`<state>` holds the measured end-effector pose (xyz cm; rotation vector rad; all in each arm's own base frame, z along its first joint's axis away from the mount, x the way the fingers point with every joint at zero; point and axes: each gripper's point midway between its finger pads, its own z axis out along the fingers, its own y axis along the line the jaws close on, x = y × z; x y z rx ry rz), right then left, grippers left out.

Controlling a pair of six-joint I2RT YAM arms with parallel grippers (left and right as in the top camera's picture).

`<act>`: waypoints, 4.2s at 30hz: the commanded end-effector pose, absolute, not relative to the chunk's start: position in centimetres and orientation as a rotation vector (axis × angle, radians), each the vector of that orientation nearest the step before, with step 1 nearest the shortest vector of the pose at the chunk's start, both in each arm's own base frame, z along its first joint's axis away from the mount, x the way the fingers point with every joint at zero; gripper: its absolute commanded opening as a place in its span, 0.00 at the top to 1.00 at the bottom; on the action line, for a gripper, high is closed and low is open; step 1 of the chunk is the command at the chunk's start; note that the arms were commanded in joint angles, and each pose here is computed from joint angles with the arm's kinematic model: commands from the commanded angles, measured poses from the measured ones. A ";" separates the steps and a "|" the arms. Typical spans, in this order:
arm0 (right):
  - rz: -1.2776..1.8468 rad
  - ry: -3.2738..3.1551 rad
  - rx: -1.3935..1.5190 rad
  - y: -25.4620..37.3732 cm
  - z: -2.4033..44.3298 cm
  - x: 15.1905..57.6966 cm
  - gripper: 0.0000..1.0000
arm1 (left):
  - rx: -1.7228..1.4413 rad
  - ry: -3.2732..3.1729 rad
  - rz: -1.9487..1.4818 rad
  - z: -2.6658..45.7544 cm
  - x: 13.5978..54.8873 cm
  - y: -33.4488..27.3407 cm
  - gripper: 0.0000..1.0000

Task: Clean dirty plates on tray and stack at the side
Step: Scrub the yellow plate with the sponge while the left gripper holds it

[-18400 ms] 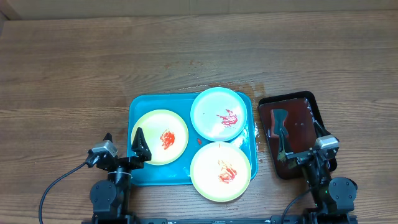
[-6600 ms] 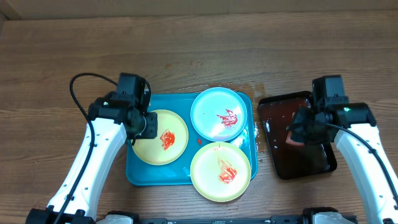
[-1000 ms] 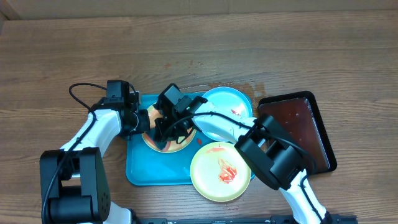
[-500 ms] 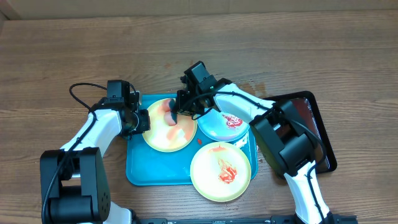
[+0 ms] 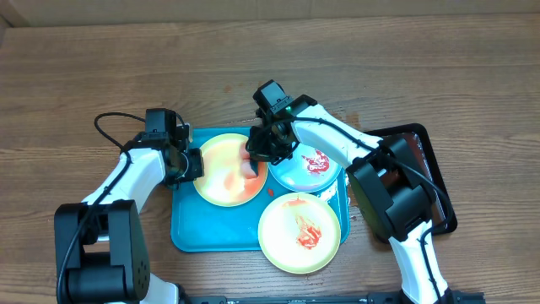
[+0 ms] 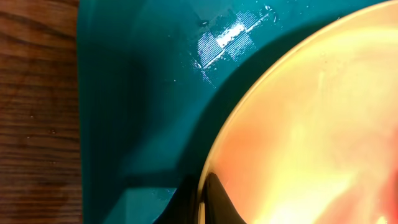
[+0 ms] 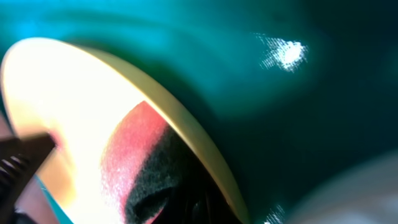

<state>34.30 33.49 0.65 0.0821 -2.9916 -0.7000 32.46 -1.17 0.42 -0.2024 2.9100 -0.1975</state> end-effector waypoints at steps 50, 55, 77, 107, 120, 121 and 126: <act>-0.503 -3.197 0.710 40.7 -0.5 30.6 0.96 | -0.229 2.956 -0.121 -1.5 31.6 -0.5 0.96; -0.615 -3.211 0.700 42.2 0.5 31.2 0.96 | -0.230 2.957 -0.121 -1.5 31.6 -0.5 0.96; -0.359 -3.490 0.167 33.0 0.6 41.7 0.96 | -0.231 2.969 -0.120 -1.6 31.3 -0.5 0.96; -0.936 -2.809 0.611 42.2 2.2 27.2 0.96 | -0.238 2.969 -0.121 -1.6 31.3 -0.5 0.96; -0.515 -3.165 0.118 35.1 -0.3 34.9 0.96 | -0.239 2.977 -0.120 -1.6 31.1 -0.5 0.96; -0.446 -3.184 0.086 33.8 -0.6 35.4 0.96 | -0.239 2.977 -0.120 -1.6 31.1 -0.5 0.96; -0.259 -3.211 0.031 30.2 -1.1 36.2 0.96 | -0.239 2.975 -0.120 -1.6 31.1 -0.5 0.96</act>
